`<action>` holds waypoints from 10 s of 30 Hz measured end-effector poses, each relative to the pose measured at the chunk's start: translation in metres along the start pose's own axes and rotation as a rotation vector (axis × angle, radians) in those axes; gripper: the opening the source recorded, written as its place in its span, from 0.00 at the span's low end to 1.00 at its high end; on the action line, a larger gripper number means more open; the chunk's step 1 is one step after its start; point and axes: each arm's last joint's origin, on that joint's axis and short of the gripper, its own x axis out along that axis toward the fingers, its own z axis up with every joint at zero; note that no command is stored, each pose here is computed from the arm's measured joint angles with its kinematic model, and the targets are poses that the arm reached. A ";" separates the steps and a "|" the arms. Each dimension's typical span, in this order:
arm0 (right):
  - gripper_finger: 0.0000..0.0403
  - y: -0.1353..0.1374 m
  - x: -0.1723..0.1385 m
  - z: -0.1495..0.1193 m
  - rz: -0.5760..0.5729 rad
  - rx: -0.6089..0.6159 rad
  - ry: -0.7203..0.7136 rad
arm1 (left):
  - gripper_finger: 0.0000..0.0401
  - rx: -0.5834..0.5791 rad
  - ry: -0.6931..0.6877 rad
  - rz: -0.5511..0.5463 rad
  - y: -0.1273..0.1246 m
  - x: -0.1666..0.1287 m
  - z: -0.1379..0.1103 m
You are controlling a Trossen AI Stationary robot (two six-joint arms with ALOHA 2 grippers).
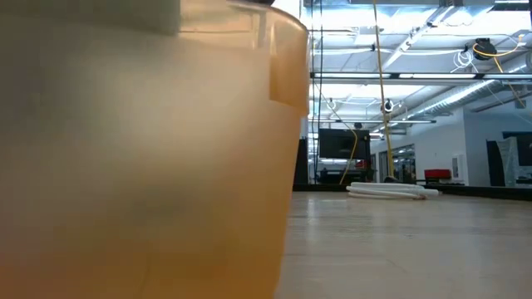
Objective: Pick & Place USB Port
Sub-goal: Put the white USB cable into the orange bin
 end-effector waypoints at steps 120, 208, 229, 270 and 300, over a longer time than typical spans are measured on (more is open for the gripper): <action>0.00 -0.125 -0.043 0.032 -0.248 0.369 -0.601 | 0.02 0.071 -1.273 -0.092 0.007 -0.293 -0.052; 0.33 -0.083 -0.014 0.029 0.228 0.275 -0.787 | 0.09 0.839 -1.252 -0.961 -0.007 -0.338 -0.020; 0.32 -0.079 0.006 0.027 0.443 0.338 -0.783 | 0.09 0.765 -1.129 -1.281 0.010 -0.275 0.072; 0.32 -0.061 0.019 0.019 0.426 0.281 -0.524 | 0.09 0.646 -0.757 -1.365 -0.007 -0.323 0.007; 0.32 -0.101 0.024 0.029 0.355 0.337 -0.212 | 0.09 -0.025 0.289 0.026 -0.027 -0.138 -0.136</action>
